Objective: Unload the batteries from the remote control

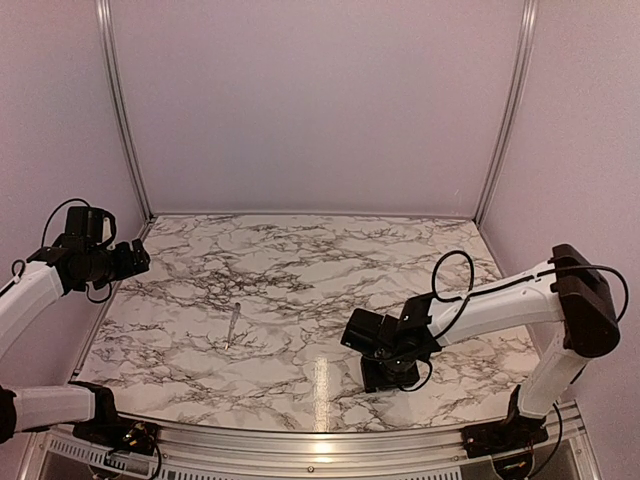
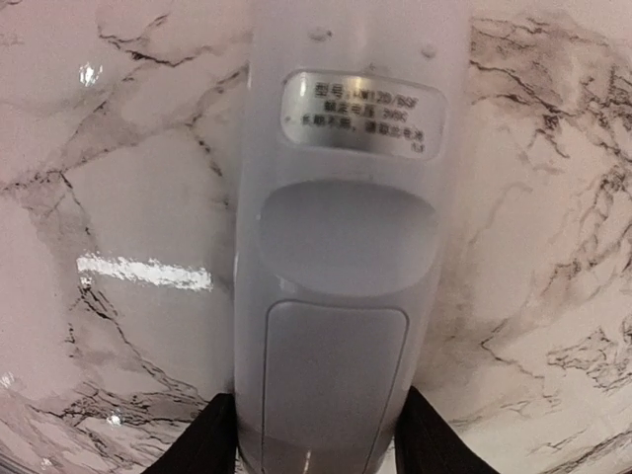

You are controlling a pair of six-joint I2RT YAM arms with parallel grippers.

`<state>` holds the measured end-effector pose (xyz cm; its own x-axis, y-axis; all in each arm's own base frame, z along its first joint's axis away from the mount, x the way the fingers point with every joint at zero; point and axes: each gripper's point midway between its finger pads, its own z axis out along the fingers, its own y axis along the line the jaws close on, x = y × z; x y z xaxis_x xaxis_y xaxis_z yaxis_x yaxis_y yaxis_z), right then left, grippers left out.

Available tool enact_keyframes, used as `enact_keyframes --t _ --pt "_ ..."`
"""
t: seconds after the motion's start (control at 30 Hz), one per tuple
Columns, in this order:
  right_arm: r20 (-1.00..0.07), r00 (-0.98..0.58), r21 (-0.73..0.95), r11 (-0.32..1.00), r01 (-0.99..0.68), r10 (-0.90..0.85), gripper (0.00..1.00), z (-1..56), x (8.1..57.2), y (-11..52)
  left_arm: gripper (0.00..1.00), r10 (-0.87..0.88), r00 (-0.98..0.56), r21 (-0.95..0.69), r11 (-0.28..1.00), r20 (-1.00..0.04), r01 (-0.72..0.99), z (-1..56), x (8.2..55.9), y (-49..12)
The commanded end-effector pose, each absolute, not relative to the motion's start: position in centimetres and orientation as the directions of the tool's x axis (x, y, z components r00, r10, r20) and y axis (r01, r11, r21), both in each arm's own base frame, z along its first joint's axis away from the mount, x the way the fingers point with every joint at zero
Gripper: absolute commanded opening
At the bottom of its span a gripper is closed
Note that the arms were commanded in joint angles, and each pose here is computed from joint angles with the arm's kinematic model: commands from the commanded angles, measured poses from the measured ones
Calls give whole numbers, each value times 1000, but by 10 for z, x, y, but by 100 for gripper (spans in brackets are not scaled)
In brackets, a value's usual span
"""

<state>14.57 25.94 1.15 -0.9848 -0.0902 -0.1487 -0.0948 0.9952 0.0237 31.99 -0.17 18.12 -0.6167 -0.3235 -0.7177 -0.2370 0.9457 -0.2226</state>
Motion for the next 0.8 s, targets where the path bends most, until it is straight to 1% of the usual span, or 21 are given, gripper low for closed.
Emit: enact_keyframes --t 0.0,0.2,0.37,0.4,0.47,0.5,0.53,0.6,0.77 --pt "-89 -995 -85 995 -45 -53 52 -34 125 230 99 -318 -608 -213 947 -728 -242 182 319 0" --pt "-104 -995 -49 999 0 -5 51 -38 121 223 99 -320 -607 -211 946 -728 -246 181 318 1" --pt "-90 -996 -55 999 1 -4 47 -44 117 219 99 -322 -603 -212 945 -730 -248 183 318 1" --pt "-88 -996 -56 998 -3 -8 45 -45 117 219 99 -323 -603 -213 945 -729 -249 183 318 1" --pt "-91 -996 -51 999 -18 -22 35 -43 118 222 99 -322 -604 -213 945 -729 -247 183 318 1" --pt "-92 -995 -49 998 -28 -32 30 -41 119 224 99 -322 -604 -213 945 -729 -247 182 318 1" --pt "-93 -995 -48 998 -37 -41 28 -40 120 225 99 -322 -604 -214 945 -729 -246 182 318 1" --pt "-103 -993 -53 997 -55 -60 25 -35 123 228 99 -322 -605 -216 946 -728 -244 182 318 0" --pt "-142 -984 -89 991 -100 -112 22 -18 135 233 99 -322 -608 -221 946 -726 -238 182 318 -1"
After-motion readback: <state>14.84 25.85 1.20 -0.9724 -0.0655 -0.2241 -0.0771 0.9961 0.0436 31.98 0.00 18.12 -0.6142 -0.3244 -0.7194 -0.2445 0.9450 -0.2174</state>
